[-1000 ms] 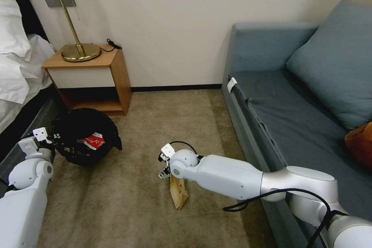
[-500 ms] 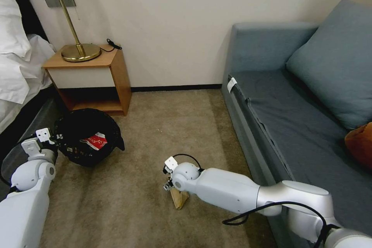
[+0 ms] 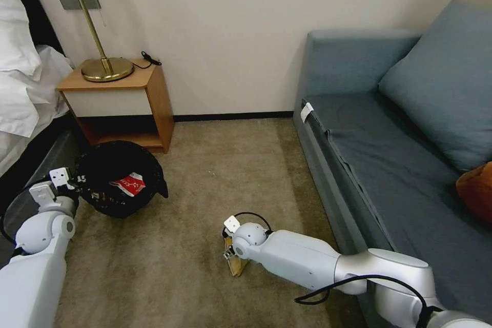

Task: Pick up the trash bin, then pick up the garbage on the floor and place it into the trash bin.

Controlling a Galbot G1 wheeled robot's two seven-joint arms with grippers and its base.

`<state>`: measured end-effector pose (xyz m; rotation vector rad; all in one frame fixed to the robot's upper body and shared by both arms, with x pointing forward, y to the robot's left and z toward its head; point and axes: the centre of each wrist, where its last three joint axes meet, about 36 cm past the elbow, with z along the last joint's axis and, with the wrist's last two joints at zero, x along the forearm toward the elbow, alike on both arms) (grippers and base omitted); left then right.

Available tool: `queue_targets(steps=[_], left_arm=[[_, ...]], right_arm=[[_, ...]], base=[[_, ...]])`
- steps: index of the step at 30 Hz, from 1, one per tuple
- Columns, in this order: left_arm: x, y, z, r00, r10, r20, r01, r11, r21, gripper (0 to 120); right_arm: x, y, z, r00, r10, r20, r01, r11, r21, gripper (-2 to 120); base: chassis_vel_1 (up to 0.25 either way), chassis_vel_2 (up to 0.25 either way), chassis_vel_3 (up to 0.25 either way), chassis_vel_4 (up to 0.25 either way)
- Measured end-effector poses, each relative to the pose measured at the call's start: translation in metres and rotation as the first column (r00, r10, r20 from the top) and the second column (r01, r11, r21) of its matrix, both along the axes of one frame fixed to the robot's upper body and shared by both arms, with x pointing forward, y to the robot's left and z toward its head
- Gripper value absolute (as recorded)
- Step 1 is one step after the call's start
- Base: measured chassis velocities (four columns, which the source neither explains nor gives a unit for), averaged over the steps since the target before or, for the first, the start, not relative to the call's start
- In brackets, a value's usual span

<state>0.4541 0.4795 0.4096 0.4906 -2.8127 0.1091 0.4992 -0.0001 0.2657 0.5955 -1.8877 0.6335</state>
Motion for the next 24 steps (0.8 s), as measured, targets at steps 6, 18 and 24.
queue_targets(steps=[6,18,24], left_arm=[[-0.002,0.001,-0.001,1.000,0.000,-0.001,0.000,1.000,-0.003,3],[-0.004,0.003,0.004,1.000,-0.004,0.010,0.004,1.000,-0.005,3],[-0.008,0.003,0.002,1.000,-0.010,0.009,0.010,1.000,-0.005,3]], right_arm=[[-0.001,0.001,-0.005,1.000,0.005,-0.014,-0.005,1.000,0.009,88],[-0.005,0.006,-0.007,0.999,0.012,-0.046,-0.010,0.999,0.053,42],[0.013,0.004,0.007,1.000,-0.008,-0.006,0.009,0.997,0.076,20]], base=[[0.000,0.000,0.000,0.000],[0.000,0.000,0.000,0.000],[0.000,0.000,0.000,0.000]])
